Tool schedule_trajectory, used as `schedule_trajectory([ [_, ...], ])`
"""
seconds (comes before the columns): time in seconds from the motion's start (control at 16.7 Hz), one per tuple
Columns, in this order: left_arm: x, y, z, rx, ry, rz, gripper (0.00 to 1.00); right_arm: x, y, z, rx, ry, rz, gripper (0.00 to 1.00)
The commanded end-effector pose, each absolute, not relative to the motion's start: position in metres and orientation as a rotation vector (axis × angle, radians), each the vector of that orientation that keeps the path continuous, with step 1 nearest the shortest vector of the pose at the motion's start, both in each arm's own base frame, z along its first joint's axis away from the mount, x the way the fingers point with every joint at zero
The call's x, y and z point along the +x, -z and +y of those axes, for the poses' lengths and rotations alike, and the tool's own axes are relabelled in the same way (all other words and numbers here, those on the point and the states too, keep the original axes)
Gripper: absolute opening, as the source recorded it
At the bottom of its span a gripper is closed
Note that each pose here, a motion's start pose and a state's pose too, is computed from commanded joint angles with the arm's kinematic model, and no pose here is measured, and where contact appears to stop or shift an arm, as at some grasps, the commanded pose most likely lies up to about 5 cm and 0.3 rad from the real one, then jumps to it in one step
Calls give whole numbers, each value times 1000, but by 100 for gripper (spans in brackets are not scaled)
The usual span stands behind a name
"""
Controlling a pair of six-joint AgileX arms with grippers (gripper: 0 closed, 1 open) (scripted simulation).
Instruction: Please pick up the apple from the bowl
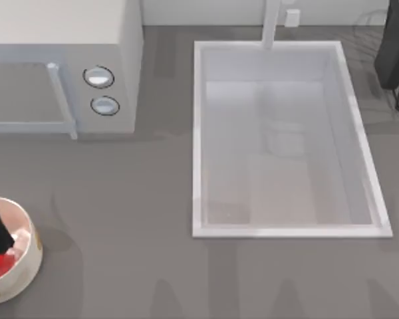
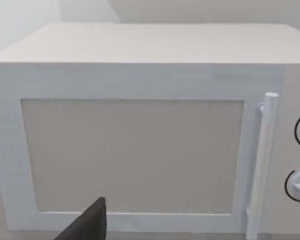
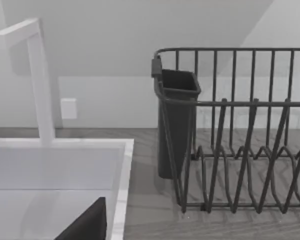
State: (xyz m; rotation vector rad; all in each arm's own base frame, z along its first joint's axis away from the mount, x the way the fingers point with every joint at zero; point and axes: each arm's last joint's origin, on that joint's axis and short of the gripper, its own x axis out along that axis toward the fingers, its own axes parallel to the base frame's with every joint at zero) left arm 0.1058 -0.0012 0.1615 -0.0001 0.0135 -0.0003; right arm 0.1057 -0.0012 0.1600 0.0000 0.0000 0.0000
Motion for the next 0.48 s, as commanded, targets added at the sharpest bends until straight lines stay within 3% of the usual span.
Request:
schedule_trajectory([
  [0.24,110,-176,-1,-1,4,179,100,106,-160,-1,0,0,0,100],
  [0.48,126,-195,-2,-1,9,501,100,106,-160,-1,0,0,0,100],
])
